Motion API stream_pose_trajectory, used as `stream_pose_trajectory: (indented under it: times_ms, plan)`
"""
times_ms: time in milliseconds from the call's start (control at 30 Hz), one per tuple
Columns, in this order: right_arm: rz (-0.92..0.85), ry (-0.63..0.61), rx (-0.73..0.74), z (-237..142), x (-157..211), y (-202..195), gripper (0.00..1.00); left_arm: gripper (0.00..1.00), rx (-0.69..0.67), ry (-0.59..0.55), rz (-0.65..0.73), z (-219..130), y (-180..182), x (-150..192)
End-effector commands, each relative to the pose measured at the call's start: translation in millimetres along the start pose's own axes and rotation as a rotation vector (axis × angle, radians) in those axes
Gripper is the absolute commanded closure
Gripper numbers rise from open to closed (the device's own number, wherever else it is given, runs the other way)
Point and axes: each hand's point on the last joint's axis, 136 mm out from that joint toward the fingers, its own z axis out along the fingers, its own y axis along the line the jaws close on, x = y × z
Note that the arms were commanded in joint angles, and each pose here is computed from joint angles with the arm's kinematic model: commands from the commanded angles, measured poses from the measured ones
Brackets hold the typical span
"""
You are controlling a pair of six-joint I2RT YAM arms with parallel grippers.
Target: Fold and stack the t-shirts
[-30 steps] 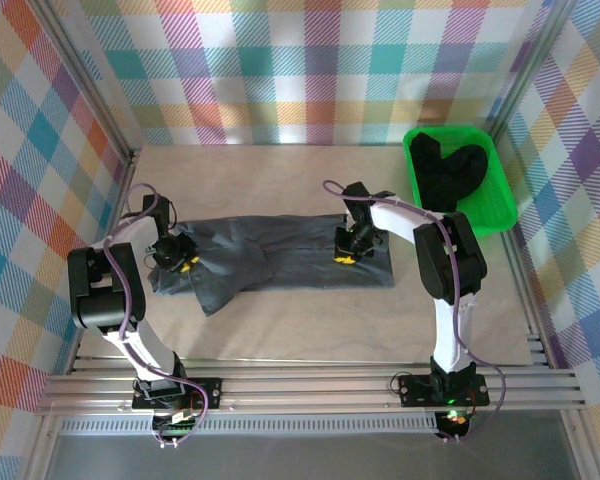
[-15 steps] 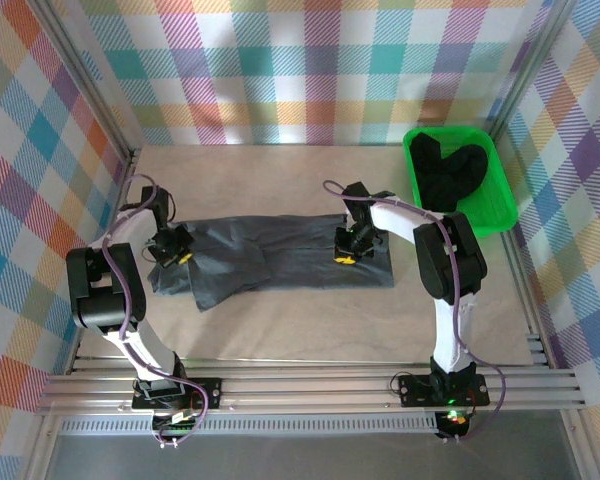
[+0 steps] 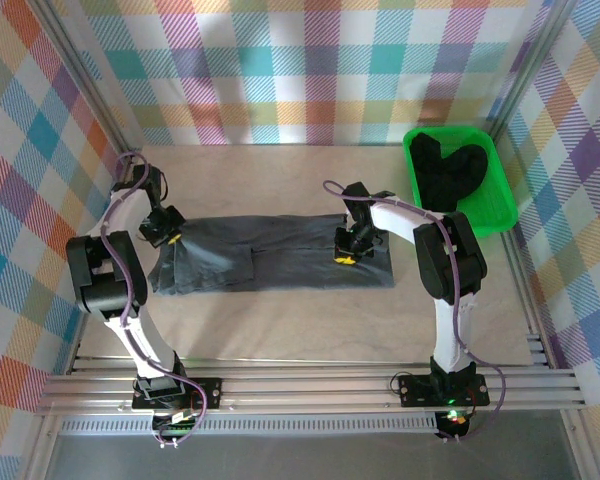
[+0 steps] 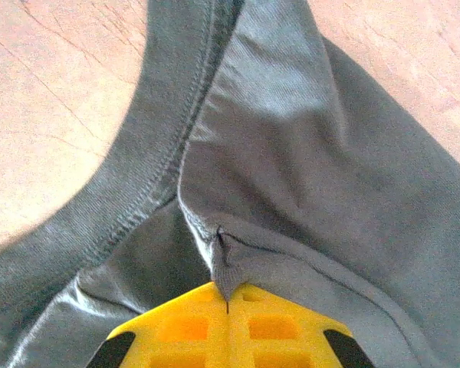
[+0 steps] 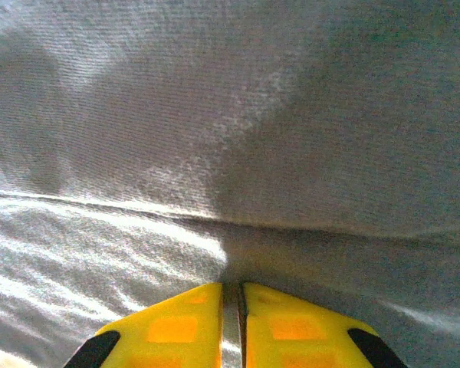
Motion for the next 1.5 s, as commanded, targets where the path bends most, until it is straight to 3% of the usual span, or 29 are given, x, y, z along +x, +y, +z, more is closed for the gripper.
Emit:
stream_pose_trajectory:
  times_ms: [0, 300, 367, 433, 600, 733, 833, 1033, 1267, 1467]
  plan:
    - [0.022, 0.045, 0.025, 6, 6, -7, 0.85, 1.0, -0.077, -0.003, 0.027, 3, 13, -12]
    - [0.016, 0.044, 0.022, 5, 7, -7, 0.85, 0.99, -0.19, -0.003, 0.089, 25, 25, -27]
    - [0.007, 0.028, 0.016, 1, 5, -4, 0.85, 0.88, -0.207, -0.008, 0.089, 27, 26, -30]
    - [-0.008, -0.004, 0.005, -10, 1, 1, 0.85, 0.69, -0.224, -0.028, 0.075, 24, 28, -33]
    - [-0.04, -0.092, -0.01, -41, -12, 11, 0.84, 0.63, -0.271, -0.112, 0.048, -12, 28, -30]
    - [-0.011, -0.145, -0.017, -56, -26, 2, 0.82, 0.65, -0.212, -0.118, -0.048, -37, 19, 7]
    - [0.025, -0.151, 0.002, -57, -43, -14, 0.82, 0.76, -0.101, -0.002, -0.156, -25, 2, 56]
    - [0.029, -0.146, 0.112, -48, -78, -41, 0.84, 0.81, -0.045, 0.159, -0.336, 12, -18, 105]
    - [0.007, -0.058, 0.339, -21, -77, -84, 0.88, 0.85, -0.149, 0.22, -0.351, 53, -27, 100]
    - [0.041, 0.008, 0.415, -21, -19, -101, 0.9, 0.85, -0.165, 0.174, -0.25, 68, -71, 64]
